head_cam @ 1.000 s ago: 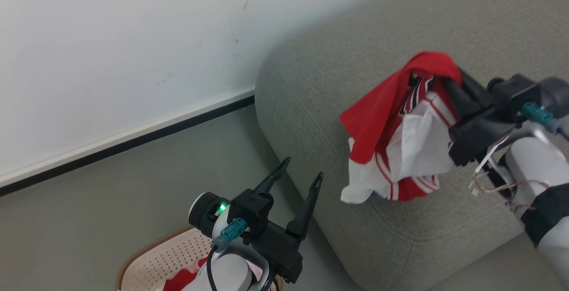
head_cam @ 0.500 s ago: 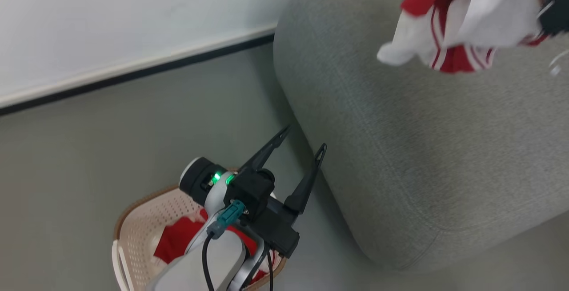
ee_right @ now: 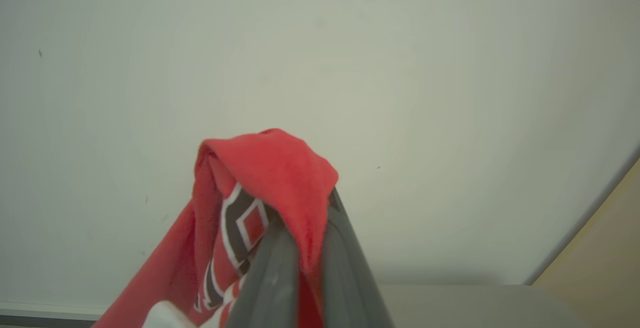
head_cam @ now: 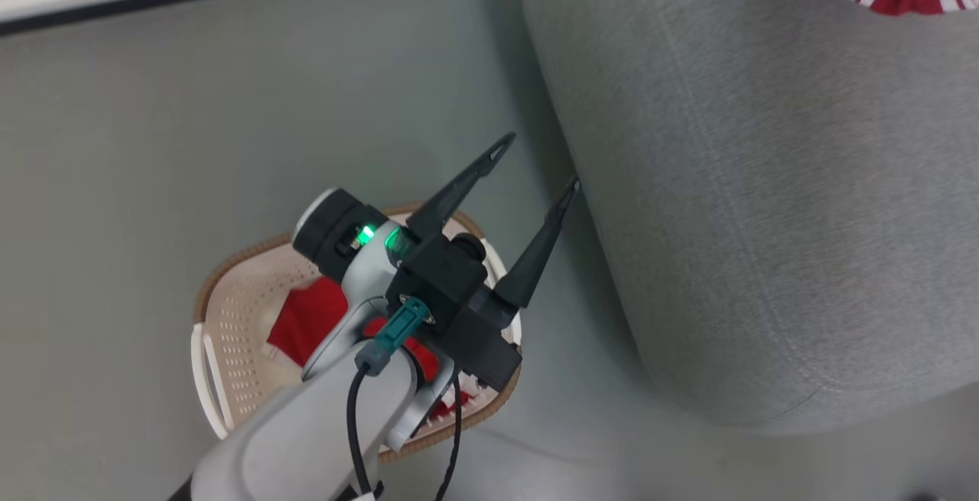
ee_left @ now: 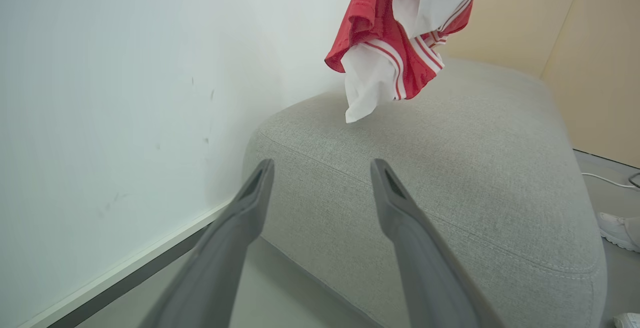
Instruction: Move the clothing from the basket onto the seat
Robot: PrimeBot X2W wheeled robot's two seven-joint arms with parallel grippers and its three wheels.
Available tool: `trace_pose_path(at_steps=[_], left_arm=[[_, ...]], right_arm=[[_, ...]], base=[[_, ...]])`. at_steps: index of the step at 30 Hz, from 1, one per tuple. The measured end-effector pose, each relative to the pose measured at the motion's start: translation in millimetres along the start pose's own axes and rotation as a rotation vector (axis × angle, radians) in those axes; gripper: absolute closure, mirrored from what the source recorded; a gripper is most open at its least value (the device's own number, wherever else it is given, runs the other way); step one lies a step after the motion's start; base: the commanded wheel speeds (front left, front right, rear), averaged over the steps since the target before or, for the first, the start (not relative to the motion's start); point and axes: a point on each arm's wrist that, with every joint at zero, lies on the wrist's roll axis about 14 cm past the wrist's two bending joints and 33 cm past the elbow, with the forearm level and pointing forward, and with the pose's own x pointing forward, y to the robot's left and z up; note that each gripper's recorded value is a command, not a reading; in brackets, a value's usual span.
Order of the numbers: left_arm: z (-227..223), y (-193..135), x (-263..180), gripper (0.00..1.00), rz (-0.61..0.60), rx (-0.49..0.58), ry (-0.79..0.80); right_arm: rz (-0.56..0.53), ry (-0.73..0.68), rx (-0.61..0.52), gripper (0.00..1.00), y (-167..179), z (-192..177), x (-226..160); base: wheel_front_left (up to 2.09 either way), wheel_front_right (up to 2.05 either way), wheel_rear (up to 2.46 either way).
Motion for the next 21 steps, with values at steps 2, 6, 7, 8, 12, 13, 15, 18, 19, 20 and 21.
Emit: trace_pose_path(at_steps=[2, 6, 7, 8, 12, 13, 15, 18, 19, 20, 21], left_arm=[[-5, 9, 1, 0.0, 0.009, -0.002, 0.004], [-21, 28, 3, 0.0, 0.031, -0.002, 0.029], [-26, 32, 3, 0.0, 0.033, -0.003, 0.036], [-31, 34, 3, 0.0, 0.033, -0.007, 0.046], [-49, 45, 7, 0.0, 0.035, 0.002, 0.069], [-53, 47, 8, 0.0, 0.035, 0.0, 0.075], [-64, 52, 10, 0.0, 0.036, -0.01, 0.088], [-76, 55, 10, 0.0, 0.037, -0.015, 0.106], [-82, 57, 10, 0.0, 0.038, -0.019, 0.116], [-88, 59, 10, 0.0, 0.039, -0.022, 0.126], [-94, 60, 9, 0.0, 0.04, -0.027, 0.138]], right_arm=[[0.009, 0.033, 0.002, 1.0, 8, -18, 7], [0.035, 0.11, 0.02, 1.0, 30, -61, 17], [0.043, 0.127, 0.027, 1.0, 37, -71, 18], [0.048, 0.144, 0.041, 1.0, 44, -82, 19], [0.058, 0.214, 0.083, 1.0, 67, -123, 22], [0.063, 0.235, 0.094, 1.0, 74, -134, 21], [0.082, 0.278, 0.109, 1.0, 91, -156, 19], [0.105, 0.317, 0.122, 1.0, 108, -177, 14], [0.113, 0.341, 0.129, 1.0, 115, -187, 11], [0.117, 0.365, 0.135, 1.0, 121, -198, 7], [0.121, 0.384, 0.137, 1.0, 125, -206, 3]], base=[[0.0, 0.0, 0.0], [0.0, 0.0, 0.0], [0.0, 0.0, 0.0], [0.0, 0.0, 0.0], [0.0, 0.0, 0.0], [0.0, 0.0, 0.0], [0.0, 0.0, 0.0], [0.0, 0.0, 0.0], [0.0, 0.0, 0.0], [0.0, 0.0, 0.0], [0.0, 0.0, 0.0]])
